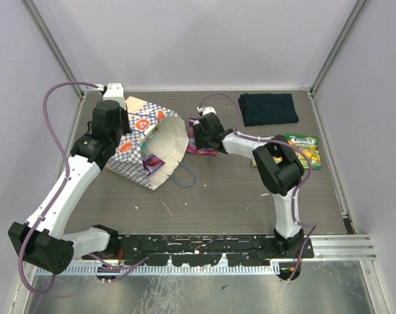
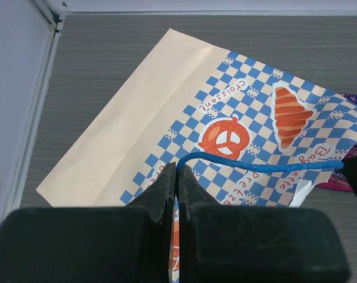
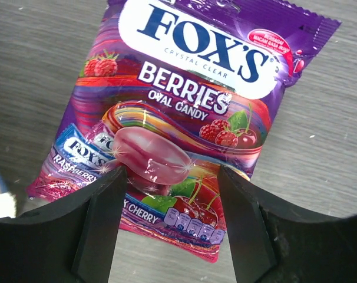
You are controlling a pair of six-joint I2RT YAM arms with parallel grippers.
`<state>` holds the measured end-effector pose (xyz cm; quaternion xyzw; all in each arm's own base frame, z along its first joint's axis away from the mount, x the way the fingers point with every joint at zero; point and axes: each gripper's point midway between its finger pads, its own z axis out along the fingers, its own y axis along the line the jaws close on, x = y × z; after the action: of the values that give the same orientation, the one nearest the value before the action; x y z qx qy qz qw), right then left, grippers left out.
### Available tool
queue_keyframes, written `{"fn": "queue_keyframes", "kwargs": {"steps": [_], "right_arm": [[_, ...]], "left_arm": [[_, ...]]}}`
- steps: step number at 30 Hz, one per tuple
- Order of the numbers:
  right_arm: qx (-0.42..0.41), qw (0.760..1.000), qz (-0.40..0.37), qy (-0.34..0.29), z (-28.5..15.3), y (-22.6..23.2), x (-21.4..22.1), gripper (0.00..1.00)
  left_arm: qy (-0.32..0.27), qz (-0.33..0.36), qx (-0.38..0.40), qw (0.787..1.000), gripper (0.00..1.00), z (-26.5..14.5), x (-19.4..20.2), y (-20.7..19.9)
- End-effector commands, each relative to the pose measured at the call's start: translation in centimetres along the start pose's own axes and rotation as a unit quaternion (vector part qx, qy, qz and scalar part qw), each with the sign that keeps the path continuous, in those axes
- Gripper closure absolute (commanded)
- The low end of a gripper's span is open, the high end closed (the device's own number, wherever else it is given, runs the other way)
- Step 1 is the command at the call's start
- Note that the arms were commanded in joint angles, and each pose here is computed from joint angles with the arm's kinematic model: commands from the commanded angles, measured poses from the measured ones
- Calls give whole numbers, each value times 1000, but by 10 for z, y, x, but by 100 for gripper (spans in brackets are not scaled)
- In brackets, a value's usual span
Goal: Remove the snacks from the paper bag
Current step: Place the snack at the center of the board, then take out the snack from the paper bag.
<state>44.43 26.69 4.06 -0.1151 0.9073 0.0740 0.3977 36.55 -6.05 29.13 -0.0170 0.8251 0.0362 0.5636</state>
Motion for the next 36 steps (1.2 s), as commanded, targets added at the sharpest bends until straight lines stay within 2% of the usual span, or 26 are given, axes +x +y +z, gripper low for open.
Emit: {"fn": "queue_keyframes", "kwargs": {"steps": [1,6,9,11,13,15,17,19,22,25,29,32,36], "right_arm": [[48,999,-1,-8,12,-38,-15,31],[60,998,9,-13,20,-64,-19,31],[53,998,12,-33,17,-67,-37,29],[27,998,17,-58,8,-61,-56,19],[13,992,46,-115,-18,-62,-87,4],[-6,975,111,-193,-52,-66,-115,0],[-53,937,215,-272,-88,-72,-135,0],[-119,911,257,-298,-112,-62,-142,0],[-159,909,274,-269,-131,-35,-134,0],[-201,892,285,-288,-164,5,-114,3],[-268,882,284,-264,-194,77,-80,6],[-313,865,308,-242,-197,116,-58,11],[-379,850,313,-189,-174,171,-40,16]], "left_arm": [[-19,-2,-14,1000,100,2,-10,7],[-15,0,-11,1000,100,1,-8,6],[-15,-2,-11,1000,100,-1,-7,7],[-15,-1,-11,1000,100,-1,-7,7],[-13,1,-8,1000,100,0,-5,6],[-10,2,-9,1000,100,1,-3,6],[-5,3,-4,1000,100,2,-1,3],[-1,1,6,1000,100,4,0,-1],[3,-6,24,1000,100,6,0,-9],[-4,-17,49,999,100,4,-6,-19],[-7,-27,70,997,100,0,-10,-26],[-3,-29,68,997,100,-4,-7,-24],[-11,-36,70,997,100,-4,-12,-25]]}}
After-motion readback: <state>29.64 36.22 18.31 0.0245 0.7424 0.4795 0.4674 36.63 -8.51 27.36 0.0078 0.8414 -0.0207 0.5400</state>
